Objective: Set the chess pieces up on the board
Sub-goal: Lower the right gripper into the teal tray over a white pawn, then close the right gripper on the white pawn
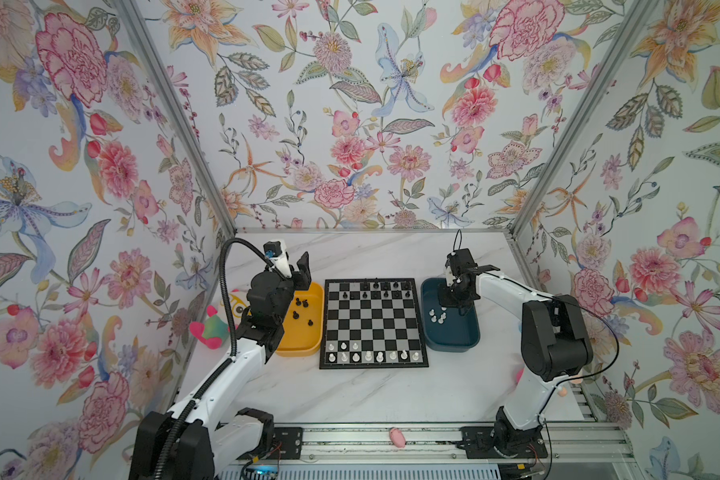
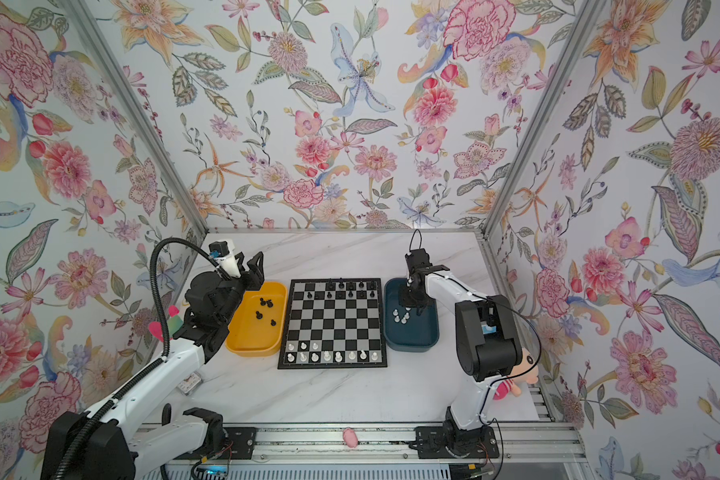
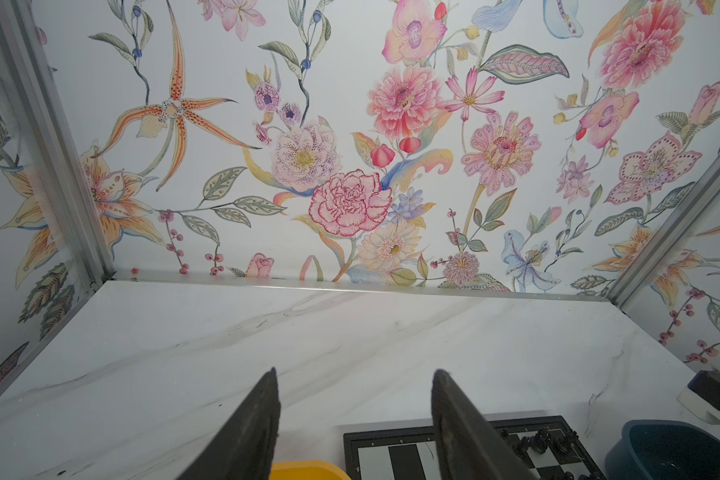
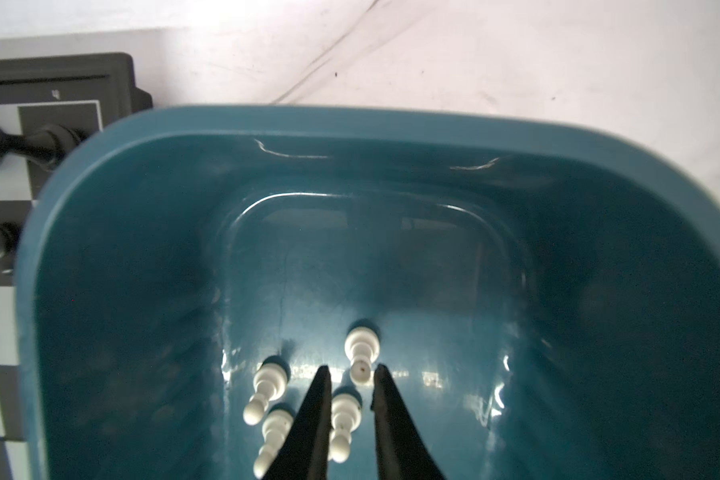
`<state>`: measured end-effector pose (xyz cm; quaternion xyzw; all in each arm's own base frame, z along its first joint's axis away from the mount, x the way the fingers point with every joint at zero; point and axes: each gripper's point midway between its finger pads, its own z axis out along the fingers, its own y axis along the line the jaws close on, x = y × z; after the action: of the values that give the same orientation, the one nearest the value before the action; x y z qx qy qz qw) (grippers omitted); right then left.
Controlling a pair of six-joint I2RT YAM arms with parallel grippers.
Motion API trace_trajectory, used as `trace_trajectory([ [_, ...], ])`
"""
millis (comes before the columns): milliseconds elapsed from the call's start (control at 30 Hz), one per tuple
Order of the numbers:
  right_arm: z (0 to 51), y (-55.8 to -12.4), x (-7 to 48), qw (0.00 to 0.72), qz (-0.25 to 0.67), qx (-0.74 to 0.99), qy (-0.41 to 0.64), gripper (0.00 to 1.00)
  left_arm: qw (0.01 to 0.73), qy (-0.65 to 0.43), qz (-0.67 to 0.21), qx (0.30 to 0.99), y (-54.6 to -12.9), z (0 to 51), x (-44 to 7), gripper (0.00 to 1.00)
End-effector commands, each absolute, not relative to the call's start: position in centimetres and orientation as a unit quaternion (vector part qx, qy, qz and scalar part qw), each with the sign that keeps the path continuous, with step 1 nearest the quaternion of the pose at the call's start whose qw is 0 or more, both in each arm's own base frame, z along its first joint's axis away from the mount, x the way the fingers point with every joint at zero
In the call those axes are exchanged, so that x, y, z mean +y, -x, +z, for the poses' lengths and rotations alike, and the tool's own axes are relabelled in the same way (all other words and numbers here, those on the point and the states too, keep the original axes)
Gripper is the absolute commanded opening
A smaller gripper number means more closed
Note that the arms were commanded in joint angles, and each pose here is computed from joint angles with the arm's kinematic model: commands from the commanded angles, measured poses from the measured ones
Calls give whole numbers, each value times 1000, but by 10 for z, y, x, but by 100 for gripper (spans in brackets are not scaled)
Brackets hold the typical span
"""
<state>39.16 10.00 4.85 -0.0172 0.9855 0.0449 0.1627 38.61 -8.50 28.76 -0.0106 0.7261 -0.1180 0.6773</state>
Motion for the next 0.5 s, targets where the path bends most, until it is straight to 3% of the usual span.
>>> trace_trajectory([
  [0, 45, -397, 97, 160, 38, 986, 19, 21, 684, 13, -131, 717, -389, 295, -85, 60],
  [467, 38, -398, 95, 153, 32, 988, 18, 20, 684, 14, -133, 717, -388, 295, -85, 59],
])
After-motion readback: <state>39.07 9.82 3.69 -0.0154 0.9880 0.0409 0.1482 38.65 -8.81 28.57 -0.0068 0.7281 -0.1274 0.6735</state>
